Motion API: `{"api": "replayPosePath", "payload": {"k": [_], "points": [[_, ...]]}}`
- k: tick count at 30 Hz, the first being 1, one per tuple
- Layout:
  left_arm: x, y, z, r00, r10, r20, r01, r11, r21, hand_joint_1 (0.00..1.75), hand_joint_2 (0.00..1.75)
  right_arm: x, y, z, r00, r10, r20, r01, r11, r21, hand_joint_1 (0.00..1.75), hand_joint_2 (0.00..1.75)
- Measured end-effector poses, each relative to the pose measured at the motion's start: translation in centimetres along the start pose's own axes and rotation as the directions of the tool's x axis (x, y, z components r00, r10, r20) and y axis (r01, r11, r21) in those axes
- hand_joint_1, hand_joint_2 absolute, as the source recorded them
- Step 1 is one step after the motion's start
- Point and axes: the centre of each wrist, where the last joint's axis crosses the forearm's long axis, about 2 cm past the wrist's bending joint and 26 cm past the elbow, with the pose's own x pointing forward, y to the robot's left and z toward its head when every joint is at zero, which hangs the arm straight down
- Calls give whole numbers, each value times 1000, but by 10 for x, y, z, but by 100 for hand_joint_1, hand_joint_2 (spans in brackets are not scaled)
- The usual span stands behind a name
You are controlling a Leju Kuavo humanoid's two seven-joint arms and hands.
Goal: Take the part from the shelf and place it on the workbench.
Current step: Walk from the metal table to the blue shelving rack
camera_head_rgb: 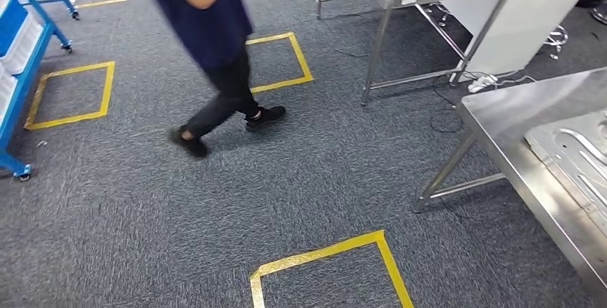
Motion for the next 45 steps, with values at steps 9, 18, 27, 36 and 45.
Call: {"api": "replayPosePath", "payload": {"k": [9, 18, 27, 36, 45], "points": [[2, 3, -1, 1000, -1, -4, 1, 1000, 2, 0, 0, 2, 1, 0, 1000, 9, 7, -9, 1000, 7, 0, 0], [5, 5, -2, 1000, 1, -30, -1, 1000, 3, 0, 0, 1, 3, 1, 1000, 25, 10, -25, 1000, 10, 0, 0], [5, 11, -3, 999, 5, -32, -5, 1000, 16, 0, 0, -1, 4, 1, 999, 42, 9, -42, 999, 19, 0, 0], [3, 20, -3, 999, 9, -45, -7, 999, 35, 0, 0, 6, 7, 2, 999, 41, 32, -42, 999, 32, 0, 0], [5, 21, -4, 999, 16, -43, -14, 999, 37, 0, 0, -1, 8, 2, 999, 41, 21, -42, 999, 33, 0, 0]]}}
